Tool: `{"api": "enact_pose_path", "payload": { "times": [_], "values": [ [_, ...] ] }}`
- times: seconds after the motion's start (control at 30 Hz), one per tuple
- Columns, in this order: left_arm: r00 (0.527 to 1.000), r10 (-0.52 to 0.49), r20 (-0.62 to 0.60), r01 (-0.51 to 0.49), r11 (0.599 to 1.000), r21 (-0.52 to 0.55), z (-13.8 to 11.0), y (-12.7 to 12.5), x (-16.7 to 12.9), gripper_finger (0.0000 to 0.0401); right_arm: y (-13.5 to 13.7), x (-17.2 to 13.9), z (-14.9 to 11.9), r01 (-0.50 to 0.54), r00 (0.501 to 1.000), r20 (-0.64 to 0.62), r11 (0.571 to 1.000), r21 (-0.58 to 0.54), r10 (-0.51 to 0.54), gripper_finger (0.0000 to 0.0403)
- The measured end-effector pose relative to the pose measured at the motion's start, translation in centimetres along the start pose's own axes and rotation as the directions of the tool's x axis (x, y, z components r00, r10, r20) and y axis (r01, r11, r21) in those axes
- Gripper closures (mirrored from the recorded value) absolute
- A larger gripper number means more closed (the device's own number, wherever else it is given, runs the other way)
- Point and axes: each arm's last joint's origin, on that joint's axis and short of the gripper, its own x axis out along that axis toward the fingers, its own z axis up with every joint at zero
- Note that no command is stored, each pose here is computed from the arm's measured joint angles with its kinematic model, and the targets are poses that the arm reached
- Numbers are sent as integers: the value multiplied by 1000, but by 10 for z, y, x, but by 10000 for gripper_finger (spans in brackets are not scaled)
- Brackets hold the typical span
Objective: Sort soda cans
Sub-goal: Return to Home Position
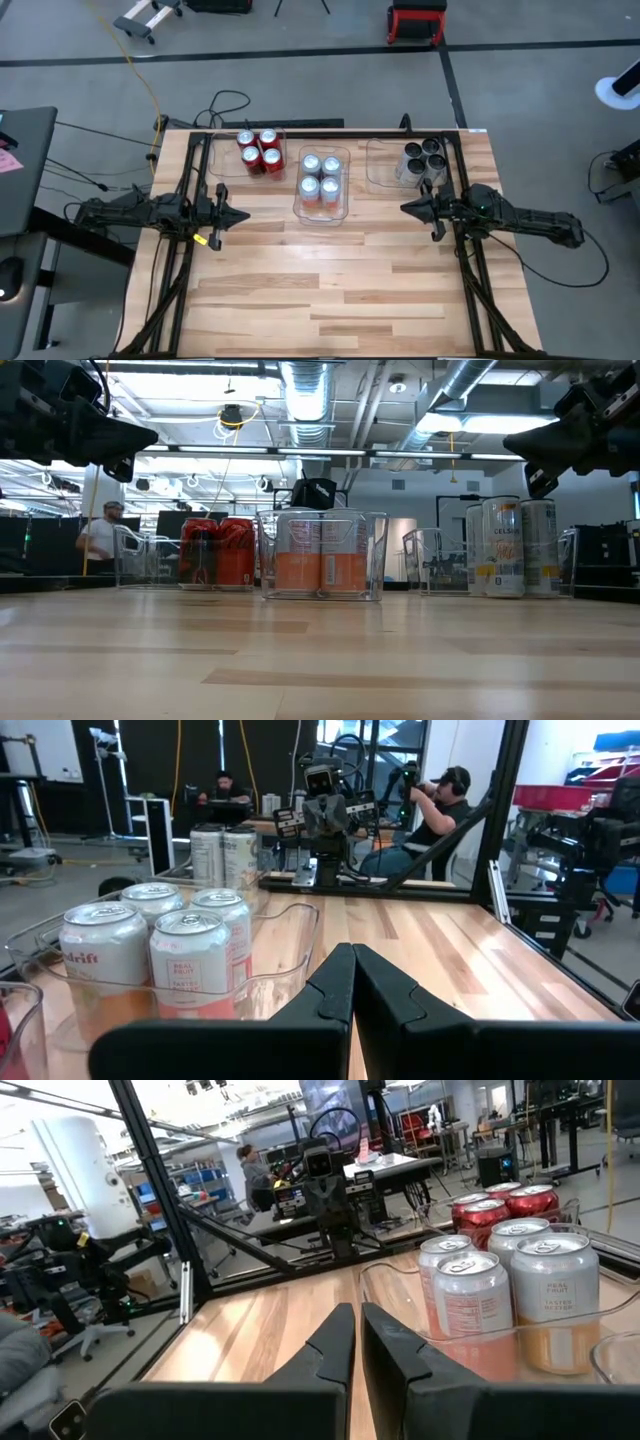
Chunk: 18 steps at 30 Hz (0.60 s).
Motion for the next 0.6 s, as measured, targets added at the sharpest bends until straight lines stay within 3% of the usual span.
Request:
{"api": "enact_pose_path", "payload": {
  "times": [0.6],
  "values": [
    [1000,0,0,0,1000,0,0,0,0,401,-1,0,-5,16,998,-56,1000,11,-16,360]
  ]
}}
